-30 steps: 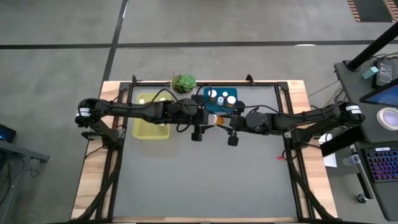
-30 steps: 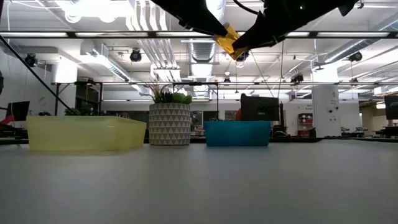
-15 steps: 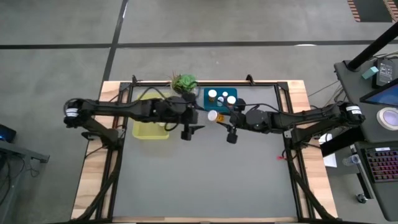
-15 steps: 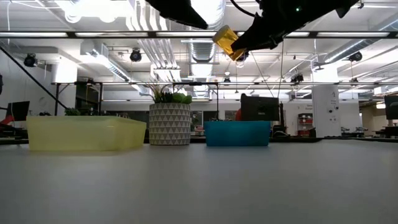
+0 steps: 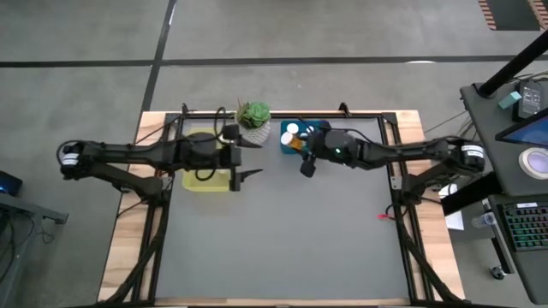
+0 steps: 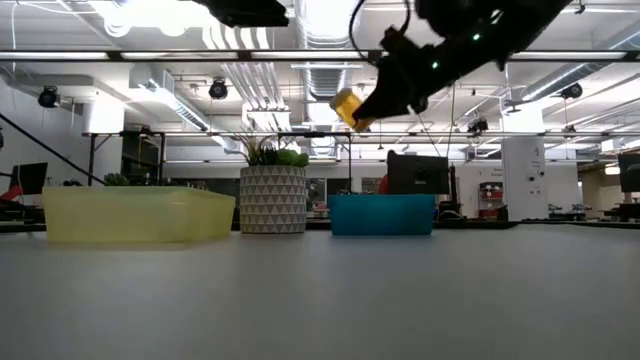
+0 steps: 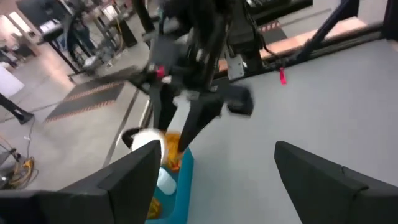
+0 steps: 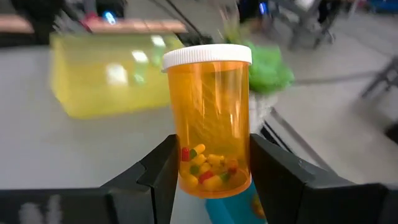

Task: Pick and place medicine bottles into bin by pill shape (circle, oval)
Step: Put the orange capsule bottle into the blue bin

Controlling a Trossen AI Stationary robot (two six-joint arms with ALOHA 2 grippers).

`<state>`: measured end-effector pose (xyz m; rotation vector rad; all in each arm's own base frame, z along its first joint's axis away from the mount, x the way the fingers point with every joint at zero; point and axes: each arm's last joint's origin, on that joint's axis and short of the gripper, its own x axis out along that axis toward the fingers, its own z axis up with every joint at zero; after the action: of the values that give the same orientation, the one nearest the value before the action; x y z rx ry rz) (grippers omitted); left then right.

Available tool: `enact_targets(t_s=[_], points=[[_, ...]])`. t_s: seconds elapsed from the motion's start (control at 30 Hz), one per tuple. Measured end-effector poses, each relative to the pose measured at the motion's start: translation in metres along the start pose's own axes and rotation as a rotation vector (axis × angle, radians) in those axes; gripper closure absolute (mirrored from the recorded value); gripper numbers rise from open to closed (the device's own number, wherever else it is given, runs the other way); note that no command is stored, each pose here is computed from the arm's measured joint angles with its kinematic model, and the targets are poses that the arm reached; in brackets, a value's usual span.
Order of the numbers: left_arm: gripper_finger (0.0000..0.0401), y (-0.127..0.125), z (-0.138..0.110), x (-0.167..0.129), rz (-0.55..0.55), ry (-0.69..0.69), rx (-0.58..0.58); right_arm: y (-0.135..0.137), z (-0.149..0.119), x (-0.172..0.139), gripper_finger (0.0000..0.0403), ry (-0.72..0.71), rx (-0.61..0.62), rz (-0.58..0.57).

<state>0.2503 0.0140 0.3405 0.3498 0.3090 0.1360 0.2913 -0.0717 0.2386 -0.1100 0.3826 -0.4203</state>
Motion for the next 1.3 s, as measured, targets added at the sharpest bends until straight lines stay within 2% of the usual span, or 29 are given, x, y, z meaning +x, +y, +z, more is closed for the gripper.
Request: enact_targets(t_s=[0.1, 0.37, 0.6, 0.73, 1.0, 1.3], points=[[0.0104, 0.001, -0.001, -0.01, 0.011, -0.031, -0.006, -0.01, 0.002, 0.014, 0.0234, 0.089, -0.004, -0.027], [0.0104, 0.003, -0.003, -0.028, 0.027, -0.078, -0.031, -0.035, 0.018, 0.042, 0.0234, 0.375, -0.086, 0.026], [0.0104, 0.004, -0.002, -0.032, 0.031, -0.089, -0.033, -0.057, 0.026, 0.06, 0.0234, 0.543, -0.098, 0.127], [0.0104, 0.004, -0.002, -0.032, 0.03, -0.088, -0.033, -0.067, 0.026, 0.07, 0.0234, 0.587, -0.084, 0.186], [0.0104, 0.003, -0.004, -0.031, 0.027, -0.081, -0.031, -0.082, 0.013, 0.084, 0.0234, 0.658, -0.09, 0.204], [0.0104, 0.001, -0.01, -0.029, 0.022, -0.064, -0.027, -0.083, 0.008, 0.087, 0.0234, 0.664, -0.103, 0.242]])
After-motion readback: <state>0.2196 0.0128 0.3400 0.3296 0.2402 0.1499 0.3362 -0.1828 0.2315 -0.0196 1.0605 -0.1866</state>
